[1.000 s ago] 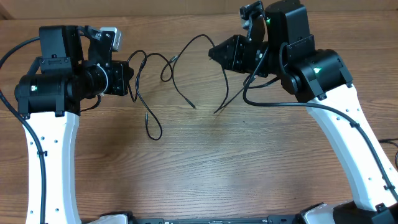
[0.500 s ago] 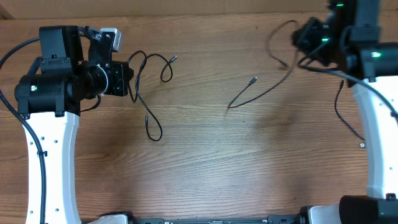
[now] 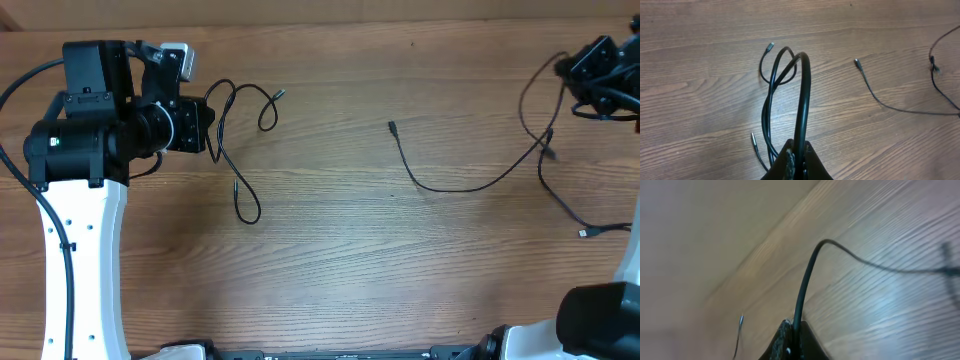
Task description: Untangle cables
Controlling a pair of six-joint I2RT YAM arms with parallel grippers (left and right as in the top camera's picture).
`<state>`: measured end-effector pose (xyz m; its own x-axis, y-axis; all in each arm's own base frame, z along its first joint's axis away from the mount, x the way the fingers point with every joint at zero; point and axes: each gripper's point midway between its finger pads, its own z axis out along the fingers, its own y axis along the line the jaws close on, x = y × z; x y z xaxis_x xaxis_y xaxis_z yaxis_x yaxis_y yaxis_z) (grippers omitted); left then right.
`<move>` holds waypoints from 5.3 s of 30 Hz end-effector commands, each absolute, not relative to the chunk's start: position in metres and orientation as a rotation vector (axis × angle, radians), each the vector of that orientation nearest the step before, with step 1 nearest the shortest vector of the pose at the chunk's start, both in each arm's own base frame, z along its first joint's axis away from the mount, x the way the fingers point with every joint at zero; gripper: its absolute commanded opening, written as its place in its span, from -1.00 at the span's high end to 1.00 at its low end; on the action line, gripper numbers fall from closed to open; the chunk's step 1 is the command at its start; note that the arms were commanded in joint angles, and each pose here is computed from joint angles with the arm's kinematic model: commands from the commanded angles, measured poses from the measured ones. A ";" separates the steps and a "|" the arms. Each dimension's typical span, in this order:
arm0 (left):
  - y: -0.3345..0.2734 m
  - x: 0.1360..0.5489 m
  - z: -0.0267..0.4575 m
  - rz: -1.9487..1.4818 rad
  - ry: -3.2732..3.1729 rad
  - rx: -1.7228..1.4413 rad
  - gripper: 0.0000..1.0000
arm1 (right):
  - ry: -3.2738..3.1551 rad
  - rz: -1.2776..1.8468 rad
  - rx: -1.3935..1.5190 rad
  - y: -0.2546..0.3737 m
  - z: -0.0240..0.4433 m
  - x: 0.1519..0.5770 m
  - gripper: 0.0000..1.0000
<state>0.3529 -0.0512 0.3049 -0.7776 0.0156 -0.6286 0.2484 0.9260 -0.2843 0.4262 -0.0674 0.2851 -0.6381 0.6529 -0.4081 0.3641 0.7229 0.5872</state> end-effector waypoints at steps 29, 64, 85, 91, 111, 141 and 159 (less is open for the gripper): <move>-0.055 0.356 0.312 -0.477 2.396 0.227 0.92 | 2.524 -0.115 0.106 -0.169 0.209 0.454 0.92; -0.108 0.332 0.320 -0.738 2.343 0.464 0.92 | 2.286 0.198 1.130 -0.355 0.096 0.408 -1.00; -0.116 0.328 0.325 -0.746 2.259 0.633 0.92 | 2.586 1.261 -0.243 0.123 0.203 0.422 -0.99; -0.116 0.324 0.323 -0.755 2.277 0.628 0.91 | 2.583 1.330 -0.683 0.233 0.203 0.373 -0.96; -0.151 0.308 0.326 -1.012 2.410 0.366 0.92 | 2.443 1.545 -0.581 0.333 0.244 0.379 -0.89; -0.139 0.301 0.334 -1.251 2.502 -0.075 0.92 | 2.553 1.278 -0.440 0.281 0.214 0.410 -1.00; -0.133 0.333 0.353 -1.257 2.375 -0.178 0.92 | 2.112 1.666 -0.848 0.363 0.285 0.372 -1.00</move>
